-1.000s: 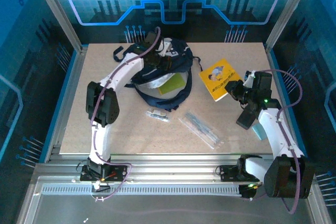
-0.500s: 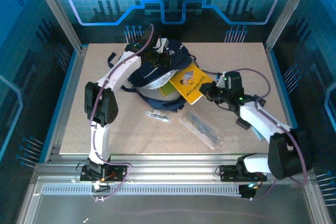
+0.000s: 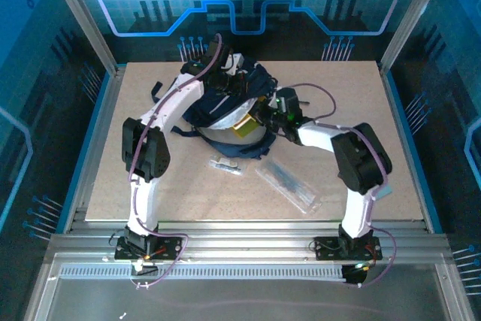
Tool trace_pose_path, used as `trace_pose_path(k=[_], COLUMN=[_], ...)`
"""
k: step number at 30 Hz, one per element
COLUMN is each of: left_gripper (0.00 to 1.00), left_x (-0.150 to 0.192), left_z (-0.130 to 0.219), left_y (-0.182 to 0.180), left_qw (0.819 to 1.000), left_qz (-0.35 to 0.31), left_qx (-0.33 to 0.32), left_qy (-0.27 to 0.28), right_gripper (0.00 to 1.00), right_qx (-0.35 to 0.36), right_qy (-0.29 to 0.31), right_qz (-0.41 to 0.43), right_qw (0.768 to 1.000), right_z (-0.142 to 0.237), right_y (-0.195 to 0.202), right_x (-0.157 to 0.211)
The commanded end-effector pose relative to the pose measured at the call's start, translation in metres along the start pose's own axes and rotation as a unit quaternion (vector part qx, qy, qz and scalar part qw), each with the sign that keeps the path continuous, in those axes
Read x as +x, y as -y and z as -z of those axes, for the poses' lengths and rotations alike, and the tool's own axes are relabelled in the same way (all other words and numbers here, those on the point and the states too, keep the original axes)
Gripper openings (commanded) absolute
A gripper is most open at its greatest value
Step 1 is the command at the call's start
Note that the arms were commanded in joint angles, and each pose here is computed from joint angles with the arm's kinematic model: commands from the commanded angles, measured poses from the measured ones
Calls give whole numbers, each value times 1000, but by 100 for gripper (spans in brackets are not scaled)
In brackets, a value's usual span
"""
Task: Pack books, pencil case, and school supplies into a backpack
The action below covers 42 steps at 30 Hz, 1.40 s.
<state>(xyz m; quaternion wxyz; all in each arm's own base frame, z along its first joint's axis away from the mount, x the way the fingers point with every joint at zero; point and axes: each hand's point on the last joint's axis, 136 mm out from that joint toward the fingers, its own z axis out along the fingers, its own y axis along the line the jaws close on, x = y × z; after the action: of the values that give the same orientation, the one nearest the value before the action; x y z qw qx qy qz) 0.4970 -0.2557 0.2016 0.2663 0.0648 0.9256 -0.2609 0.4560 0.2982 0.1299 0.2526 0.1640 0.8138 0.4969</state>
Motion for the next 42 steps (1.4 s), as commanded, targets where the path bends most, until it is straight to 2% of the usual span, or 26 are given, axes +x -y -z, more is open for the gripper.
trace_pose_path(k=[1,7,8,11,16,18,22,26,31,32,33,34,35,36,37,39,42], left_gripper=[0,0,0,0,0,0,0,0,0,4,18,38,53,62,75,87,89], left_x=[-24,-26,-26,-28,-33,-35,-38,-34,-23,-21,-19,-17,-15,-14,-12,-11,-7], left_z=[37,37,37,35,27,26,21,11,-2,-3,-4,-4,-2,0,5,18,39], left_y=[36,39,38,33,17,12,9,10,16,17,18,17,17,17,17,8,-17], left_qw=[997,997,997,997,997,996,996,995,995,994,994,993,993,992,991,988,979], left_qz=[-4,1,1,3,19,25,34,52,66,71,78,86,93,98,103,119,162], left_qx=[51,55,53,42,20,15,14,26,40,43,46,46,48,49,51,54,59], left_qy=[50,53,55,61,75,81,85,79,68,66,63,60,59,60,64,79,105], right_gripper=[0,1,4,20,52,61,69,71,77,77,77,79,79,79,79,79,79], right_qx=[-79,-51,-38,-6,43,75,128,166,232,247,258,268,271,272,272,270,255], right_qy=[45,29,24,19,10,-5,-25,-31,-10,-2,7,17,24,28,32,37,35], right_qz=[25,4,-6,-32,-45,-44,-21,17,81,95,109,122,135,146,158,173,184], right_qw=[996,998,999,999,998,996,991,985,969,964,960,955,953,951,949,946,949], right_z=[-22,-67,-70,-63,-30,-13,26,70,135,150,162,175,185,193,201,209,208], right_y=[-45,-22,-16,-1,12,18,24,26,29,29,27,25,21,17,13,5,-7], right_x=[-25,-28,-28,-27,-25,-21,-17,-13,-15,-16,-16,-16,-15,-13,-11,-4,9])
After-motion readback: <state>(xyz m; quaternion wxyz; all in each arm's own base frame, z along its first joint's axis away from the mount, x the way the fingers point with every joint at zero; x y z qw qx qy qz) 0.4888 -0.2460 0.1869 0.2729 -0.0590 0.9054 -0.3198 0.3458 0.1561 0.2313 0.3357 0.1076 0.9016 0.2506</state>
